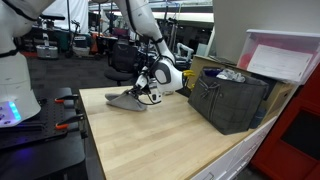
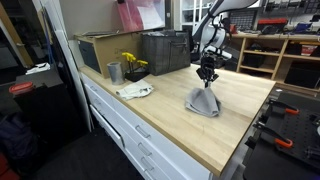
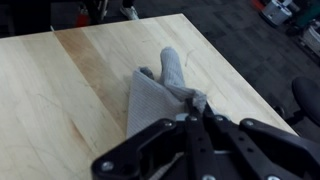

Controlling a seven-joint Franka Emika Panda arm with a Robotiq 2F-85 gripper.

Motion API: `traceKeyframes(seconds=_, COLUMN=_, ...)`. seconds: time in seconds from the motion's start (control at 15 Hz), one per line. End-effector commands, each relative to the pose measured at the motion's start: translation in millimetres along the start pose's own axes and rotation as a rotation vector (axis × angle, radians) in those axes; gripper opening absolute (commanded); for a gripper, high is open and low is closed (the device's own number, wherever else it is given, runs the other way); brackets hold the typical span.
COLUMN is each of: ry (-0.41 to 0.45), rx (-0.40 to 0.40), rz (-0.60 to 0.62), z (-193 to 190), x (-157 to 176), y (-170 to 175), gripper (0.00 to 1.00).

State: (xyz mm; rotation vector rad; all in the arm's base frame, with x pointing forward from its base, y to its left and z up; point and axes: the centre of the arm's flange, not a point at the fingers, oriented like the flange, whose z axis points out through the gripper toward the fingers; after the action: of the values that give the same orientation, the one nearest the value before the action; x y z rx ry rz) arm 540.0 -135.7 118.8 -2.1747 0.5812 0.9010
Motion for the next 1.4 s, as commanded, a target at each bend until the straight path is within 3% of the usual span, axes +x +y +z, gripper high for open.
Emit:
traceKeyframes(seconds=0.0, ry=0.001, rx=0.135, rz=0.146, z=-33.0, x=23.3, y=1.5, gripper=0.01)
traceKeyframes(seconds=0.4, ry=0.086, rx=0.344, rz=0.344, z=-71.6, x=37.1, y=4.6, gripper=0.01)
traceKeyframes(seconds=0.73, ry=0.161, rx=0.373, rz=0.452, z=-73.1, x=45.2, y=-2.7, gripper=0.01)
traceKeyframes(seconds=0.8, ry=0.191, rx=0.358, rz=0.476, z=-71.2, x=47.4, y=-4.6, gripper=0.31)
traceKeyframes(seconds=0.93, ry=0.242, rx=0.331, rz=0.508, z=-68.9, x=50.1, y=-9.8, gripper=0.39)
traceKeyframes(seconds=1.33, ry=0.351, rx=0.313, rz=0.513, z=-72.4, x=42.9, y=-32.1, gripper=0.84)
